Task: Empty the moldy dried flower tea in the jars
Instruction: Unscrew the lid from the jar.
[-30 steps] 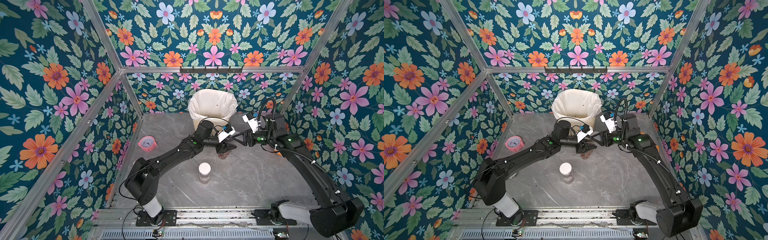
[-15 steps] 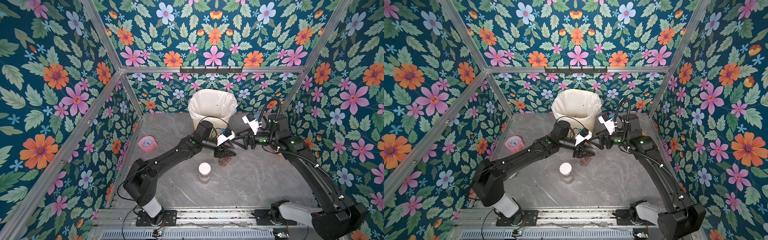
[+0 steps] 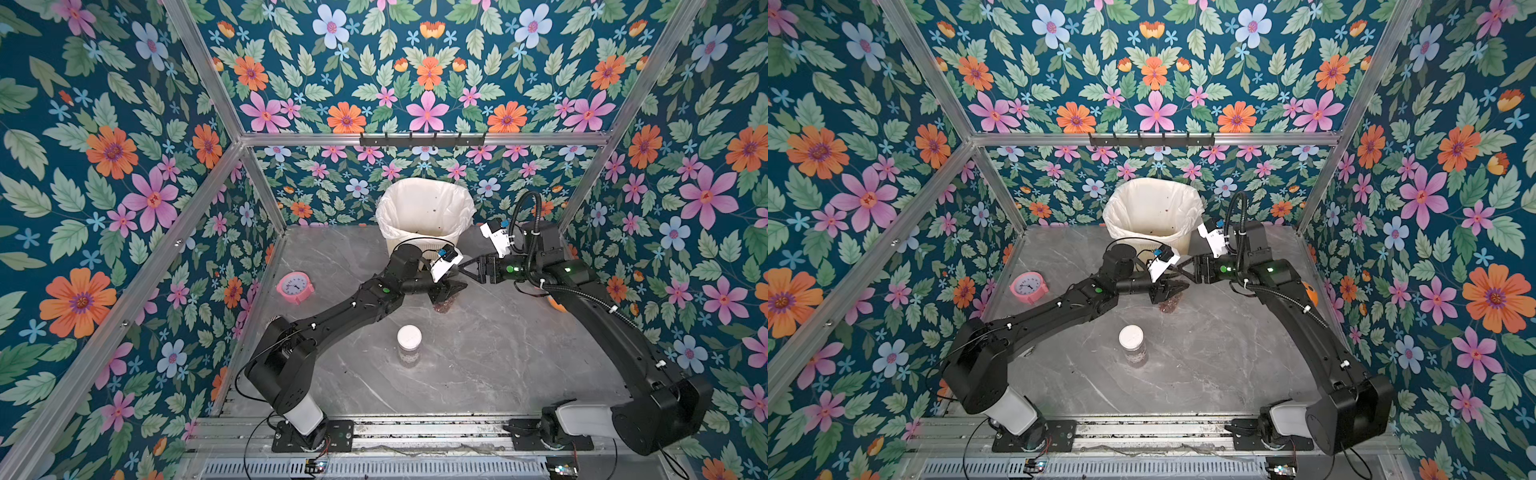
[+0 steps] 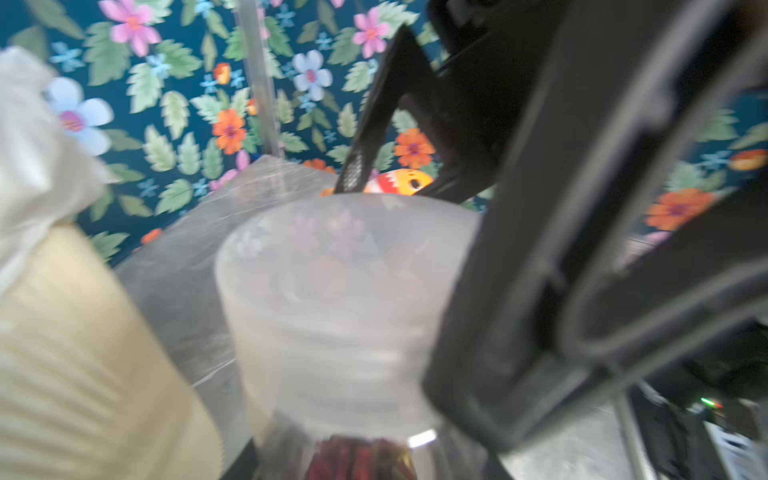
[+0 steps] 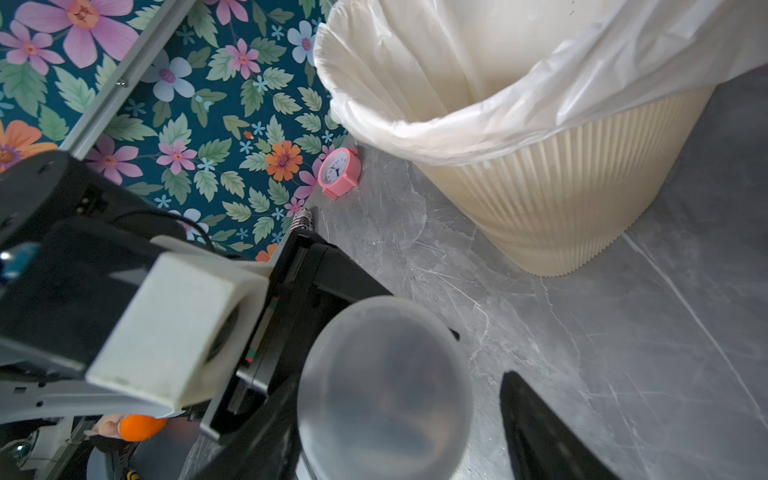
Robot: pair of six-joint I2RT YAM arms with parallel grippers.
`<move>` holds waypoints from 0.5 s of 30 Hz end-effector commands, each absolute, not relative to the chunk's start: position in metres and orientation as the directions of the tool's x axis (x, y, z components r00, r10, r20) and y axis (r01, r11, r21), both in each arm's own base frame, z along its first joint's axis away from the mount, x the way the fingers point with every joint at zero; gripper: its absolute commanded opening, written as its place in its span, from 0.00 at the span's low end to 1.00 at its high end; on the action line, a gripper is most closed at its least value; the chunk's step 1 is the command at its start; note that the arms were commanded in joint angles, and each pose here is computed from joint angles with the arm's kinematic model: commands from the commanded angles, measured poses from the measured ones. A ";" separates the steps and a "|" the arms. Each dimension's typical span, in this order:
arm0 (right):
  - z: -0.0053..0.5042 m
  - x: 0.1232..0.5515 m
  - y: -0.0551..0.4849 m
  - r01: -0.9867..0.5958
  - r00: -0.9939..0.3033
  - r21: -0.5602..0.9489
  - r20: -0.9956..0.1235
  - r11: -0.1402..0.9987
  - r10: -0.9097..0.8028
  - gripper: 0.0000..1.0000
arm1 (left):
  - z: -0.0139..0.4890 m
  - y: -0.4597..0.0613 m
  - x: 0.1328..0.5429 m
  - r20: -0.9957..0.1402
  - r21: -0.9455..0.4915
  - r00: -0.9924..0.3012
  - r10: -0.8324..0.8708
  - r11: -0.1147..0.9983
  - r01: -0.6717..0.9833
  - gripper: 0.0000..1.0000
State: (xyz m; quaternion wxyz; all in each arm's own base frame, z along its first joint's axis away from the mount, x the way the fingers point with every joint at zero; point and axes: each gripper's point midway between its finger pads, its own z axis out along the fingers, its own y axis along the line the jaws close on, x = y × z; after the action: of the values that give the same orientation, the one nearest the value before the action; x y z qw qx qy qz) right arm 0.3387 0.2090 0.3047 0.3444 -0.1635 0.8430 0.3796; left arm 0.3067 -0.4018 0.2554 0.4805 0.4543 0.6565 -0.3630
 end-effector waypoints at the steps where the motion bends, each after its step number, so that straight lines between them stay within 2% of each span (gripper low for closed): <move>1: 0.302 0.354 0.204 -0.482 -0.709 0.501 -0.705 0.719 0.016 0.71 | 0.256 -0.398 0.326 -0.960 -0.002 -0.121 0.251 0.429 0.903 0.48; 5: 0.298 0.358 0.206 -0.475 -0.718 0.499 -0.696 0.725 0.009 0.69 | 0.252 -0.398 0.331 -0.953 0.002 -0.134 0.271 0.448 0.894 0.48; 15: 0.302 0.354 0.218 -0.540 -0.710 0.514 -0.704 0.667 -0.033 0.62 | 0.253 -0.404 0.305 -0.954 -0.026 -0.121 0.275 0.327 0.945 0.48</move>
State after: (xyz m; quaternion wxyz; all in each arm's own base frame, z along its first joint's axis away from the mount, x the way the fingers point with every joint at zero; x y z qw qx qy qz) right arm 0.3579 0.2153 0.2960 0.3358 -0.1495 0.8547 0.3666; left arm 0.3152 -0.4006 0.2404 0.4733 0.4434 0.6851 -0.3316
